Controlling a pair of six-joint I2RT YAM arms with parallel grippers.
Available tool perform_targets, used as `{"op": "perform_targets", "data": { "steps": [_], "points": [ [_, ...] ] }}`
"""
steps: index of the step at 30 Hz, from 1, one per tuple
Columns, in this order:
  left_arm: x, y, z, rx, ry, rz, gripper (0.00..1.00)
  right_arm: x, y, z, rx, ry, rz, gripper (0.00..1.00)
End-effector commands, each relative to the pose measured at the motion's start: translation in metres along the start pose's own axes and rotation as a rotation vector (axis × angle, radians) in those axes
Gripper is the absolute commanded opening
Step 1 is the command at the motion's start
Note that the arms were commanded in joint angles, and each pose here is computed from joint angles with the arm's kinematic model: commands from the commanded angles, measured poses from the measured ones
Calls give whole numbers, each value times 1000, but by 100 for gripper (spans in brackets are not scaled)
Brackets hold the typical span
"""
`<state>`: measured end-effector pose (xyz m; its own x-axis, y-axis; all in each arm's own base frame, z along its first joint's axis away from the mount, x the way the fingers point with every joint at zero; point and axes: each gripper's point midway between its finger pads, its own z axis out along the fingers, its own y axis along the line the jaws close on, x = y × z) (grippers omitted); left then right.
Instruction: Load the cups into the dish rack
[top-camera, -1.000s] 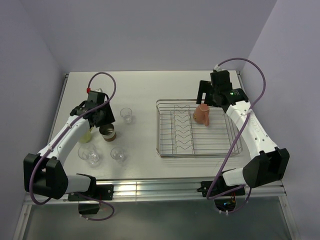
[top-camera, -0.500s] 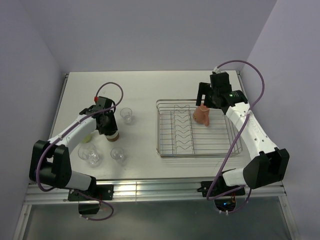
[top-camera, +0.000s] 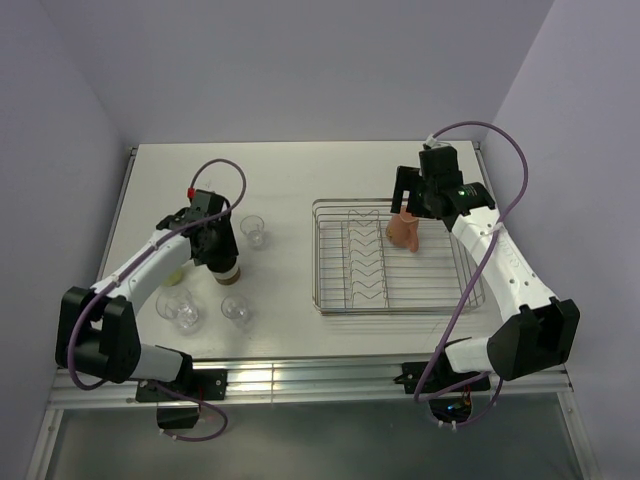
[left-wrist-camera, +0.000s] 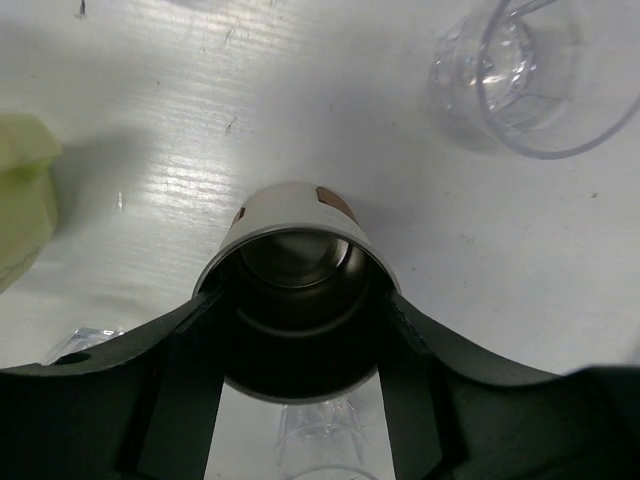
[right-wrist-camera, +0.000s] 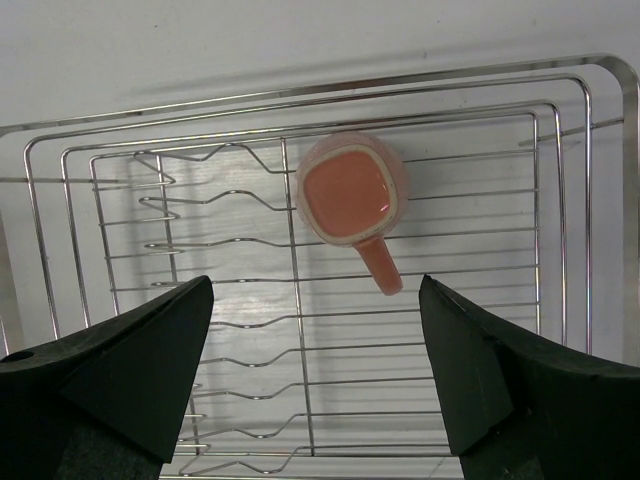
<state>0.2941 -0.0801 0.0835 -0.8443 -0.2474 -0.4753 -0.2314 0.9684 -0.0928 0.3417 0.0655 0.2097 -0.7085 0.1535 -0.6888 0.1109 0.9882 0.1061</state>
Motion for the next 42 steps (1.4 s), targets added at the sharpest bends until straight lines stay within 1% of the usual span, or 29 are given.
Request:
{"op": "perform_targets", "data": {
  "steps": [1,11,16,19,25,28,29,30,31,34,35,37,38,40,41,42],
  "points": [
    [-31,-15,-26,69,-104,-6,62,-8,4,-4,-13,-45,1,91],
    [-23,-31,-32,97,-72,48,58,-9,4,-6,-13,-47,2,91],
    [-15,-30,-23,57,-48,79,56,-8,4,-5,-10,-45,1,90],
    [-10,-28,-15,26,-29,98,52,-9,4,-6,-8,-45,-2,90],
    [1,-24,0,-48,1,142,42,-9,3,-5,-5,-46,-3,90],
    [3,-22,4,-78,1,158,32,-10,3,-5,-2,-46,-3,90],
    [2,-22,3,-83,-1,160,22,-10,3,-5,-2,-46,-3,90],
    [1,-22,2,-86,-6,164,16,-11,4,-5,-5,-47,-6,90],
    [-1,-22,0,-90,-12,169,1,-11,4,-6,-3,-45,-4,89],
    [-13,-22,-11,-94,-46,174,0,-12,4,-6,-4,-49,-4,89],
    [-25,-27,-22,-75,-79,173,0,-13,5,-6,-6,-50,-4,89],
    [-35,-30,-36,-63,-97,173,0,-14,6,-7,-10,-52,-4,89],
    [-53,-38,-53,-29,-146,160,0,-14,7,-7,-10,-52,-5,89],
    [-64,-45,-73,11,-165,159,0,-16,9,-9,-14,-56,-7,89],
    [-82,-56,-95,60,-217,149,0,-18,9,-10,-14,-59,-6,89],
    [-89,-62,-107,97,-235,146,0,-22,11,-14,-23,-72,-5,89]
  ]
}}
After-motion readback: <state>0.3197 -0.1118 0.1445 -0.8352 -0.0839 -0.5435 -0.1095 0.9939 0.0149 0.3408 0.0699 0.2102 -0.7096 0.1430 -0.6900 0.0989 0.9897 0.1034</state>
